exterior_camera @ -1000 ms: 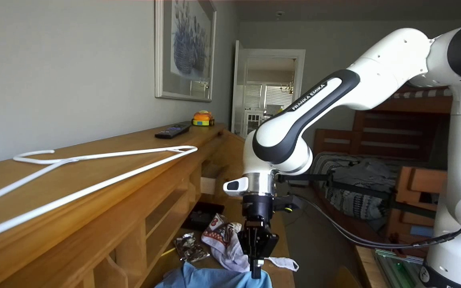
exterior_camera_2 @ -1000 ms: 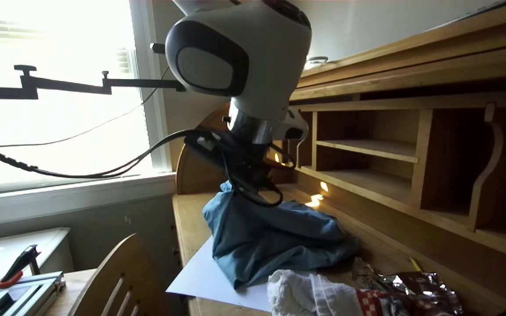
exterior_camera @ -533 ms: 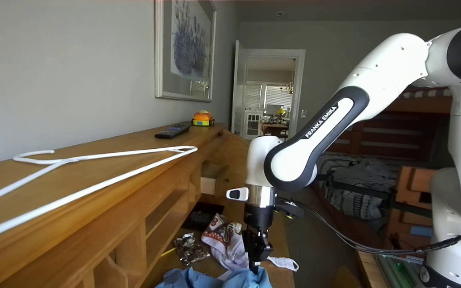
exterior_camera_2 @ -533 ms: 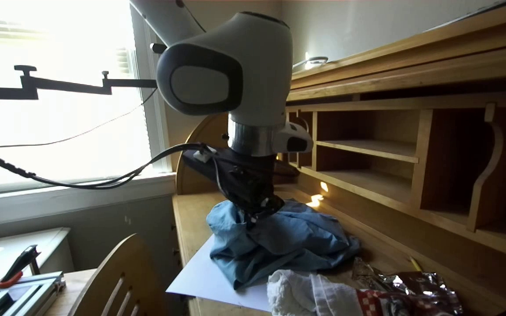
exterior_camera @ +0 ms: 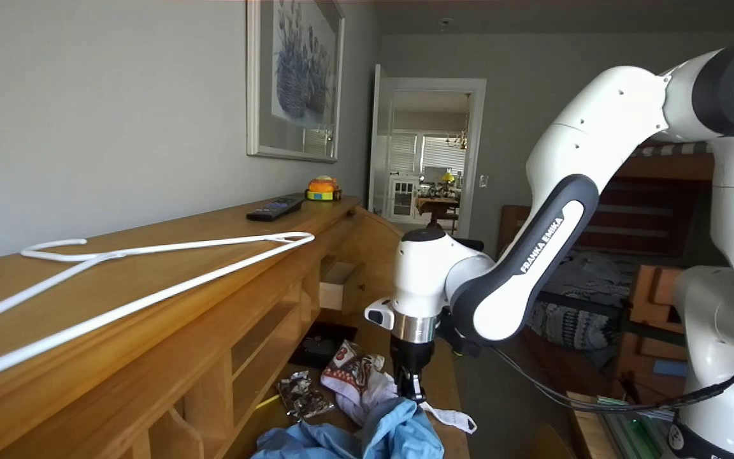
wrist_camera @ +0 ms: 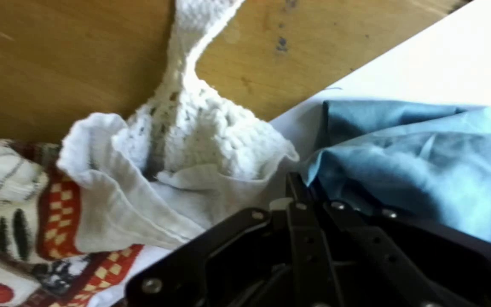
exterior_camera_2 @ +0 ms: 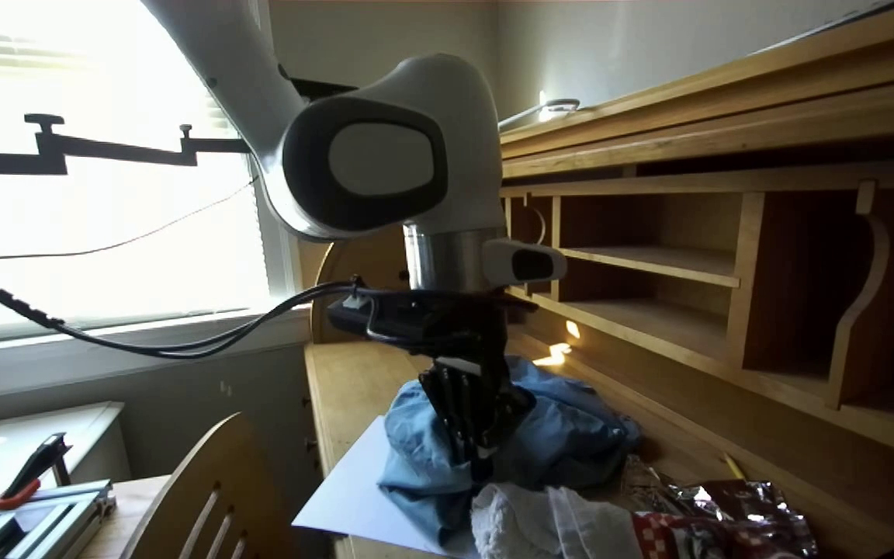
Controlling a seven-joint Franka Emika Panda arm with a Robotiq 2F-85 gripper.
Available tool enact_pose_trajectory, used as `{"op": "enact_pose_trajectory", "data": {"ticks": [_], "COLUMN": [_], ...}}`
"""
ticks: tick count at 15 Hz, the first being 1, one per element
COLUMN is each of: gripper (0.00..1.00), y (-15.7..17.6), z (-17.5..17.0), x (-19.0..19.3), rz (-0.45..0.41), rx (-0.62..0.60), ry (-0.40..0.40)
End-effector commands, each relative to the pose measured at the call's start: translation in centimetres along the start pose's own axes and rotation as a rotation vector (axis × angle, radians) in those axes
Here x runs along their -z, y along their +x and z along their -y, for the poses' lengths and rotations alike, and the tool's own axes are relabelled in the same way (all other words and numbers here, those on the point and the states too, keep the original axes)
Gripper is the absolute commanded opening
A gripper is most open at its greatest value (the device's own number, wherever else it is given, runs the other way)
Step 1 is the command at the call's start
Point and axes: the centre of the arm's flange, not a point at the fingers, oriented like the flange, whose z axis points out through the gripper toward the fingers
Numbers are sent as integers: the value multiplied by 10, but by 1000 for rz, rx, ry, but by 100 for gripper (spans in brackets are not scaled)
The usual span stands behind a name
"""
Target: Fold the blue cloth
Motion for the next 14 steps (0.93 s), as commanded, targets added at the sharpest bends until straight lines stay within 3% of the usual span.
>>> {"op": "enact_pose_trajectory", "data": {"ticks": [1, 4, 7, 14], "gripper": [0, 0, 0, 0], "y": [13, 23, 35, 43], "z": [15, 22, 50, 96], "x": [-9, -10, -15, -32], "rz": [48, 15, -26, -52], "rx": [-90, -164, -227, -268], "ry": [-169, -213, -209, -226]}}
